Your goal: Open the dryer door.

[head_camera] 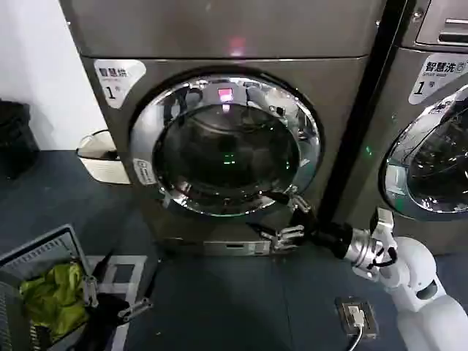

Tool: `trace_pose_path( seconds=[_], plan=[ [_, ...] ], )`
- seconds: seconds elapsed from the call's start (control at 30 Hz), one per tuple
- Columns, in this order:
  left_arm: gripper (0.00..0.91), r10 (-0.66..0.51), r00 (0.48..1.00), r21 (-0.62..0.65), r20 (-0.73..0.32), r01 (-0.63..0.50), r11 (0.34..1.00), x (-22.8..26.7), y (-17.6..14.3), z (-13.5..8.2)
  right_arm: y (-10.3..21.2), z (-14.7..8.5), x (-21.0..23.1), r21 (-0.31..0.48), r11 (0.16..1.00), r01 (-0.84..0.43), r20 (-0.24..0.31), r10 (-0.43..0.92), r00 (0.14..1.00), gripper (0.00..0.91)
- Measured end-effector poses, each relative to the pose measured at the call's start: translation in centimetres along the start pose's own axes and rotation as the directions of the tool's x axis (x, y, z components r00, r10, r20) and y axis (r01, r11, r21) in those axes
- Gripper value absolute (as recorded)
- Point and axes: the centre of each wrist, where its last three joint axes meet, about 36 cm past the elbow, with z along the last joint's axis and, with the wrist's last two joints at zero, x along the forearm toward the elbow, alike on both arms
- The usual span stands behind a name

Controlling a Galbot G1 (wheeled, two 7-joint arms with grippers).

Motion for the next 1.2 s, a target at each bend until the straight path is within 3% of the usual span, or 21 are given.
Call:
trace_pose_path(
  seconds=[0.47, 0.9, 1.2],
  plan=[
    [0.907, 0.002, 1.000, 0.002, -0.003, -0.002, 1.000, 0.1, -0.1, -0.6, -2.6, 2.2, -6.5, 0.045, 0.998, 0.034, 0.017, -0.035, 0.999, 0.907],
    [0.907, 0.002, 1.000, 0.005, -0.005, -0.002, 1.000, -0.3, -0.2, -0.7, -4.0, 3.6, -16.1, 0.023, 0.994, 0.107, -0.041, -0.106, 0.993, 0.907],
    [0.907, 0.003, 1.000, 0.006, -0.007, -0.003, 1.000, -0.4, -0.3, -0.7, -4.0, 4.4, -21.3, 0.025, 0.991, 0.132, -0.041, -0.131, 0.990, 0.907]
  ],
)
